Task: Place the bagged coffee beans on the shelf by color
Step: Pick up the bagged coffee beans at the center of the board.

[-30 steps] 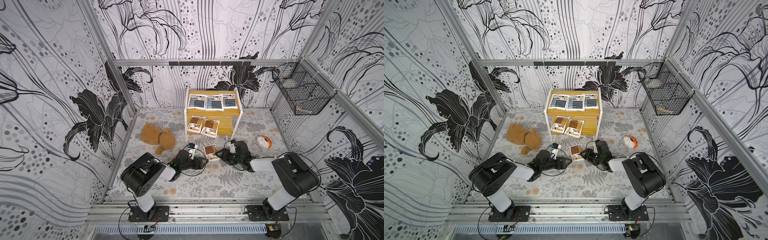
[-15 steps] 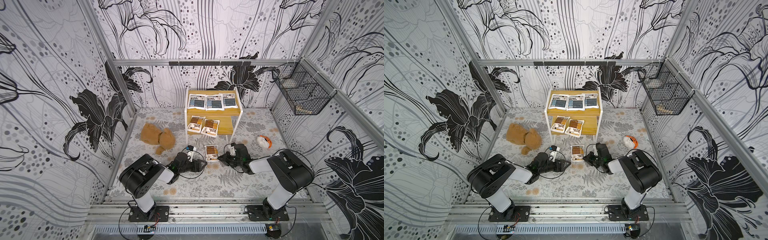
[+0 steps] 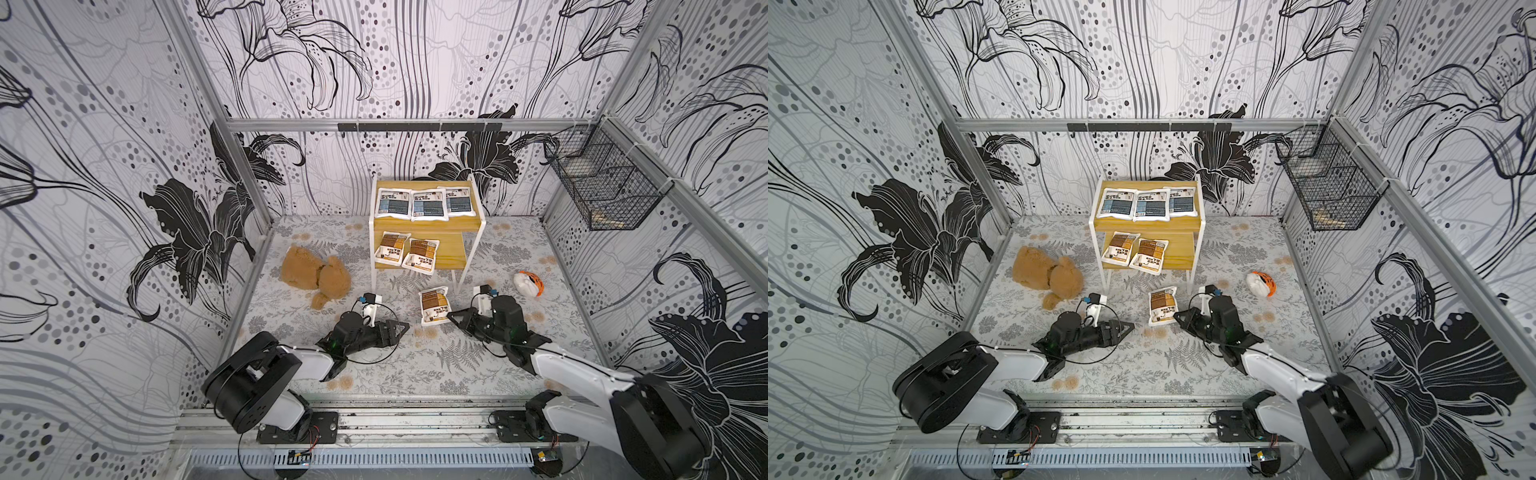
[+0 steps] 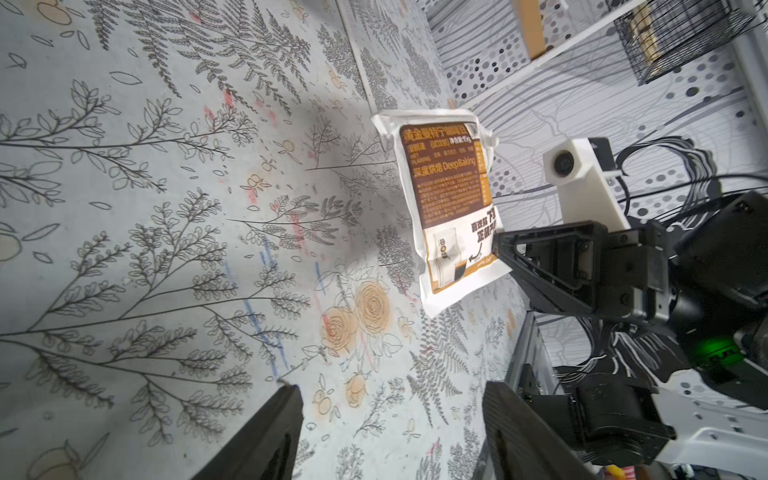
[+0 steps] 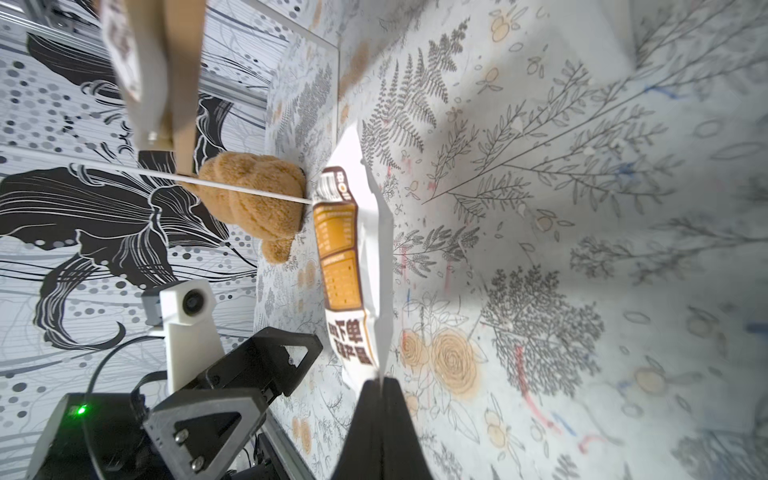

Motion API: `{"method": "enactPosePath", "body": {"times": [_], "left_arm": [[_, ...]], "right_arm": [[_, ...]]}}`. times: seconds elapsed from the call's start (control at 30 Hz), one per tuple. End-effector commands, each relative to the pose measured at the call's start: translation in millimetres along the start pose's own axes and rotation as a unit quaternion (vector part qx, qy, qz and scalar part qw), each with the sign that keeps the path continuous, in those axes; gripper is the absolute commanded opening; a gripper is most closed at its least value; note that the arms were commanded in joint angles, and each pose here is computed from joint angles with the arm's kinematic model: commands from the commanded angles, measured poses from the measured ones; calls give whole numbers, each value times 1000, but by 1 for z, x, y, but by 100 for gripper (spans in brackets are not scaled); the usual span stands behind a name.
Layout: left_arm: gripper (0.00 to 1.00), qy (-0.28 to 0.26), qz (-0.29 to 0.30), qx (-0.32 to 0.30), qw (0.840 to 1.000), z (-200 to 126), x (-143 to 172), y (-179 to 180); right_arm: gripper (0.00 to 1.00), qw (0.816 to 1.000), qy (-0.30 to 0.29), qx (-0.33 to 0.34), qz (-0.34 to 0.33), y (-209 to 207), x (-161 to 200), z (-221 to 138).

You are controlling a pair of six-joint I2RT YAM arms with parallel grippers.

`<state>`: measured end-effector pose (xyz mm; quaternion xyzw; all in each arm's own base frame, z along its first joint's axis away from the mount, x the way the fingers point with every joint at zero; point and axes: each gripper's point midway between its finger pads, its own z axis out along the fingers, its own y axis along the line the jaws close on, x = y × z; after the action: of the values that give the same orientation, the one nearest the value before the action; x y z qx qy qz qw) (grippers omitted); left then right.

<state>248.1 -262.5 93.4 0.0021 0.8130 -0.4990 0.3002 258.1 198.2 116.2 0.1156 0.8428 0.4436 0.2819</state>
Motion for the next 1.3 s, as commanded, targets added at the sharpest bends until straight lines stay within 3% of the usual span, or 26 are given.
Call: {"method": "enactPosePath", "body": {"times": [0.0,0.5,0.7,0.97,1.27], "left_arm": [[73,17,-31,22,999,-5,11,-16],[73,-55,-45,142,987,-30,-10,-120],[73,-67,-38,157,985,-27,-18,-139],[71,-93,-39,230,968,-28,-32,-180],[62,-85,-42,244,965,-8,-31,-197]], "right_arm": [[0,999,-1,36,9,-16,11,-19],[0,997,-40,-72,15,63,-8,-75],[0,993,-43,-111,4,103,-22,-90],[0,992,-32,-126,2,121,-25,-97],[0,991,-23,-129,3,128,-24,-101]]}}
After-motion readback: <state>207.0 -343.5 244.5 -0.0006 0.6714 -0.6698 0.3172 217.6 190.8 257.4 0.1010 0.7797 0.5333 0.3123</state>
